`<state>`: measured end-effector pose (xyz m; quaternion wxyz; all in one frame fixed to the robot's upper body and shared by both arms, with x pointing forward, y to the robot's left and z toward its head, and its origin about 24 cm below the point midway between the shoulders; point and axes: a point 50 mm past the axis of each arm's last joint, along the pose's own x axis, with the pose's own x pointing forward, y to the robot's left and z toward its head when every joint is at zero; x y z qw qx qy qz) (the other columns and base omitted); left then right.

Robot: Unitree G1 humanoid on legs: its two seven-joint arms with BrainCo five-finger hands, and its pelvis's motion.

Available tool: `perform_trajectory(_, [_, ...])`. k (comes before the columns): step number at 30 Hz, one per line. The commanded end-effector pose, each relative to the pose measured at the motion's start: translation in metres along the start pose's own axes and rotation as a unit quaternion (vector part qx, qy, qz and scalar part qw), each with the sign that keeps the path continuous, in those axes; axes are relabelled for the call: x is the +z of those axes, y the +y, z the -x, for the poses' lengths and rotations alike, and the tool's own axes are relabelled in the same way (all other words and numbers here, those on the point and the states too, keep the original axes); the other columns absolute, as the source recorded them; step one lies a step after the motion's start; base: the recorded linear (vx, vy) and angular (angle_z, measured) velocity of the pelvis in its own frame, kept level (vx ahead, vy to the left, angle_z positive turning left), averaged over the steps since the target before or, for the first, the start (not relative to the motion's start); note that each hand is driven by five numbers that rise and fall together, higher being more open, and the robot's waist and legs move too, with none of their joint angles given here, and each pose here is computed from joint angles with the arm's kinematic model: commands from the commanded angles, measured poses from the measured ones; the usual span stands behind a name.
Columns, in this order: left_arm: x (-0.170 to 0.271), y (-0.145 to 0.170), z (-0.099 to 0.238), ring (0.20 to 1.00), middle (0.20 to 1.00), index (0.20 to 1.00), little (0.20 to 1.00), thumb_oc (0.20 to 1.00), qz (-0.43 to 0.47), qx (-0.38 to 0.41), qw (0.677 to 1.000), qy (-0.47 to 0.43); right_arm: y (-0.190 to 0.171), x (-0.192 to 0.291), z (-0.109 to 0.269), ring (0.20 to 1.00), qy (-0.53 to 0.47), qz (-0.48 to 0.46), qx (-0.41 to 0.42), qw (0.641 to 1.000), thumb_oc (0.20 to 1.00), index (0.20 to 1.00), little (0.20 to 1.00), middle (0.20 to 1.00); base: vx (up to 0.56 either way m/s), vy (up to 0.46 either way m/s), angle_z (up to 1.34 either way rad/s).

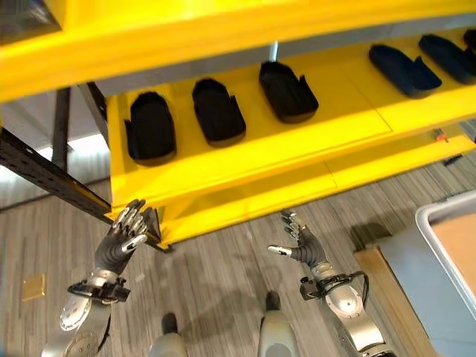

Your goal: Move parts from the plastic box to the shelf.

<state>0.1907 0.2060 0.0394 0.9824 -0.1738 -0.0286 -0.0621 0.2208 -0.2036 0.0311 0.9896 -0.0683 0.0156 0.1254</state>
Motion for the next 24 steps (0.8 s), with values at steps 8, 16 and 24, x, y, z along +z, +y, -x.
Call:
perform_trajectory(8, [0.002,0.003,-0.006,1.000,1.000,1.000,1.000,1.000,0.002,-0.024,1.000,-0.015,-0.009,0.004,0.010,1.000,-0.025,-0.004,-0.021,0.999,1.000,1.000,1.000,1.000,0.00,-0.076,0.29])
perform_trajectory(16, [-0.010,0.013,-0.005,1.000,1.000,1.000,1.000,1.000,-0.011,0.013,1.000,0.010,0.003,-0.008,0.010,1.000,-0.007,-0.059,-0.029,0.998,1.000,1.000,1.000,1.000,0.05,0.127,0.20])
perform_trajectory(24, [-0.026,0.016,-0.007,1.000,1.000,1.000,1.000,1.000,-0.018,0.040,0.998,0.042,0.021,-0.009,-0.005,1.000,-0.003,-0.082,-0.002,0.997,1.000,1.000,1.000,1.000,0.03,0.089,-0.10])
